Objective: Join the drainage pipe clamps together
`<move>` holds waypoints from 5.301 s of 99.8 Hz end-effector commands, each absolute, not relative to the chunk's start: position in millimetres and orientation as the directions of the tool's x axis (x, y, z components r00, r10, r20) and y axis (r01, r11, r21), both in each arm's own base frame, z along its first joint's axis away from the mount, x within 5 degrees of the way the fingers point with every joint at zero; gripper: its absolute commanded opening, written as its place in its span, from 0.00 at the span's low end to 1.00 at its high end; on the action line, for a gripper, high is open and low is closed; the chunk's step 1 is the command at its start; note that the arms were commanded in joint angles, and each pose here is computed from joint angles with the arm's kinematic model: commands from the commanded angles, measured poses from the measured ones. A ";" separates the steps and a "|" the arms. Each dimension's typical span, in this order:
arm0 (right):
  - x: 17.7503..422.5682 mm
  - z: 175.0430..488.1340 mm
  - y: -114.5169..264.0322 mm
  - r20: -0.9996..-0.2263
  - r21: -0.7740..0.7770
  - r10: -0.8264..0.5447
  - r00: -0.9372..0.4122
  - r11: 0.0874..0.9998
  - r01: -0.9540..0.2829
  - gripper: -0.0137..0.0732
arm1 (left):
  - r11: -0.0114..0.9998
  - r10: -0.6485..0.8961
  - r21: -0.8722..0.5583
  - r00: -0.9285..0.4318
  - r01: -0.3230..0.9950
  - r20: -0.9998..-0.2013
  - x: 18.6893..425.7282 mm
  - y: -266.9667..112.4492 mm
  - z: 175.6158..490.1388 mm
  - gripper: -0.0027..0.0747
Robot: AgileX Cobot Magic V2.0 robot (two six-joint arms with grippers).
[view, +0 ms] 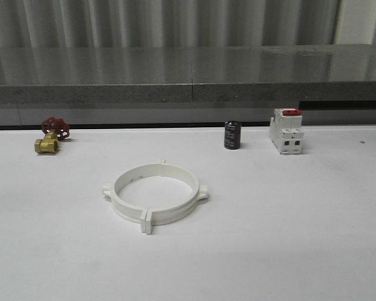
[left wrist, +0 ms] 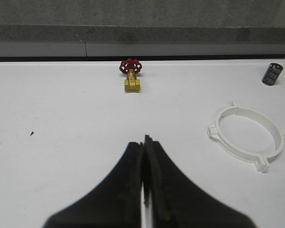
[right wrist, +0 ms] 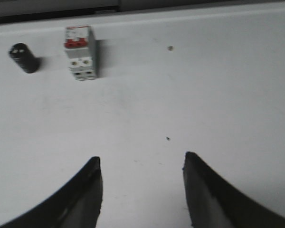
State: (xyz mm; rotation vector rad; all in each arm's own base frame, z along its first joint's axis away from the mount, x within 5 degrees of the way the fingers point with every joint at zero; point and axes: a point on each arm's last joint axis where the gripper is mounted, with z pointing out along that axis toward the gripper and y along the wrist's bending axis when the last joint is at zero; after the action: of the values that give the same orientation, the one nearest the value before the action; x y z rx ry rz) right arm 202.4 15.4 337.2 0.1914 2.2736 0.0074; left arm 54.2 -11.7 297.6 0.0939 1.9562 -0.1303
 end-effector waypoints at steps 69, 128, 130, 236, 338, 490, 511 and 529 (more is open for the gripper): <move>96.0 330.1 -7.6 -0.907 0.061 0.112 -0.406 0.989 0.137 0.08 | 0.990 -0.019 -0.059 -0.301 0.125 -0.954 55.8 -11.8 310.7 0.01; 96.0 330.1 -7.6 -0.907 0.061 0.112 -0.406 0.989 0.137 0.08 | 0.990 -0.019 -0.059 -0.301 0.125 -0.954 55.8 -11.8 310.7 0.01; 96.0 330.1 -7.6 -0.907 0.061 0.112 -0.406 0.989 0.137 0.08 | 0.990 -0.019 -0.059 -0.301 0.125 -0.954 55.8 -11.8 310.7 0.01; 52.9 256.4 0.8 -1.000 0.022 0.022 -0.023 0.999 -0.025 0.08 | 0.990 -0.019 -0.059 -0.301 0.125 -0.954 55.8 -11.8 310.7 0.01; 54.0 212.3 -0.6 -0.990 0.077 0.076 0.117 0.997 0.001 0.08 | 0.990 -0.019 -0.059 -0.301 0.125 -0.954 55.8 -11.8 310.7 0.01; 54.0 212.3 -0.6 -0.990 0.077 0.076 0.117 0.997 0.001 0.08 | 0.996 0.027 0.028 0.019 0.083 -0.999 53.4 -4.6 227.0 0.01; 54.0 212.3 -0.6 -0.990 0.077 0.076 0.117 0.997 0.001 0.08 | 0.997 -0.012 -0.007 0.070 0.081 -0.998 55.7 -4.5 199.0 0.01; 54.0 212.3 -0.6 -0.990 0.077 0.076 0.118 0.997 0.001 0.08 | 0.997 -0.011 -0.007 0.049 0.080 -0.999 55.8 -4.4 197.7 0.01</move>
State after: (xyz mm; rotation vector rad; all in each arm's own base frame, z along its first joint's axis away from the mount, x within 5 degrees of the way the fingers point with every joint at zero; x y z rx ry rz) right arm 56.8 -0.2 197.7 0.0712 1.5771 0.0648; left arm 56.0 -3.6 203.0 0.0568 1.5891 -0.0504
